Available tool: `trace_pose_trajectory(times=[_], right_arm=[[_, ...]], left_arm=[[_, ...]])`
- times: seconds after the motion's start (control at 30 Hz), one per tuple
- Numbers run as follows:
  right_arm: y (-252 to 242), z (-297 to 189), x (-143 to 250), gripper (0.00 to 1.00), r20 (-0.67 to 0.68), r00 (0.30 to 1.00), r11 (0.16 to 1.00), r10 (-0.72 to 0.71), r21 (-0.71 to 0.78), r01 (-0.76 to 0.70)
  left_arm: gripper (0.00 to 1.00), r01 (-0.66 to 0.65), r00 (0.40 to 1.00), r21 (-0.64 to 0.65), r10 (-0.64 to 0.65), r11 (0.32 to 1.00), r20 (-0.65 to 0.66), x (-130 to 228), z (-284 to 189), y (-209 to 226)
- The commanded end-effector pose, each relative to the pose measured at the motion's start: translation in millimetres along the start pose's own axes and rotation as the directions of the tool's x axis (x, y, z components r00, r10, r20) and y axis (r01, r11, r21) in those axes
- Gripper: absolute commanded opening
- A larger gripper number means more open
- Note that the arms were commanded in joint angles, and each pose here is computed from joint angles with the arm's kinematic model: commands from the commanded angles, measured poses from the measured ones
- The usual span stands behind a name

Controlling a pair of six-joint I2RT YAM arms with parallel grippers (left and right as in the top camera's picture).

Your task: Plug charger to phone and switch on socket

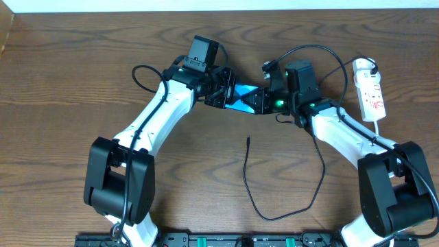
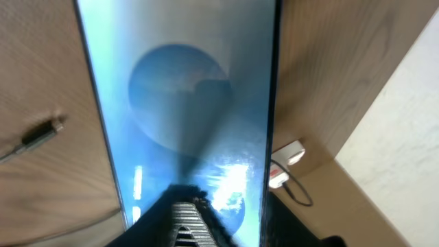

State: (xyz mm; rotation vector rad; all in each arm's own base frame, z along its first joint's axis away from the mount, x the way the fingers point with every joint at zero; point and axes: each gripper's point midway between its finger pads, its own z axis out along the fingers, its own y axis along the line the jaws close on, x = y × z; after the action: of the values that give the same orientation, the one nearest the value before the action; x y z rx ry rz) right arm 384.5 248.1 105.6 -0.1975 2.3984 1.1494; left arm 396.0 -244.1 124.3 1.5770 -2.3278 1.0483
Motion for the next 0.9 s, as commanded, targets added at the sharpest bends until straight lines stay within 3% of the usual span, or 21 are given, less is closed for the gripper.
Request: trace_pose_trajectory(times=[0.0, 0.07, 0.2, 0.33, 0.53, 0.7, 0.87], right_arm=[[-10.2, -11.6, -21.8, 0.01, 0.064, 0.998, 0.999, -0.010, 0.039, 0.008], [-17.1, -16.4, -26.8, 0.01, 0.080, 0.997, 0.999, 0.005, 0.049, -0.008], [-35.2, -30.3, -42.5, 0.01, 0.140, 0.984, 0.991, 0.108, 0.064, -0.118], [-53.5, -49.3, -64.1, 0.01, 0.229, 0.908, 0.931, 0.351, 0.018, -0.364], [-56.8, -70.4, -88.0, 0.01, 0.239, 0.700, 0.738, 0.673, -0.162, -0.655], [-35.9, -77.8, -106.8, 0.01, 0.165, 0.577, 0.597, 0.800, -0.309, -0.740], [-7.6, -80.8, -120.2, 0.01, 0.068, 0.509, 0.489, 0.858, -0.411, -0.769]], left_arm=[[0.67, -0.060, 0.998, 0.026, 0.060, 0.998, 0.000, 0.2, -10.6, -6.7], [0.80, -0.078, 0.997, 0.032, 0.078, 0.996, 0.003, -2.1, -11.7, -8.2], [0.90, -0.122, 0.993, 0.060, 0.121, 0.991, 0.008, -3.9, -13.2, -15.5], [0.92, -0.170, 0.985, 0.132, 0.170, 0.977, 0.012, -1.0, -15.6, -33.8], [0.93, -0.257, 0.966, 0.248, 0.258, 0.934, 0.030, 6.0, -22.1, -63.2], [0.93, -0.301, 0.953, 0.334, 0.293, 0.893, 0.074, 7.4, -29.3, -86.4], [0.93, -0.330, 0.944, 0.392, 0.298, 0.859, 0.141, 2.9, -36.5, -104.2]])
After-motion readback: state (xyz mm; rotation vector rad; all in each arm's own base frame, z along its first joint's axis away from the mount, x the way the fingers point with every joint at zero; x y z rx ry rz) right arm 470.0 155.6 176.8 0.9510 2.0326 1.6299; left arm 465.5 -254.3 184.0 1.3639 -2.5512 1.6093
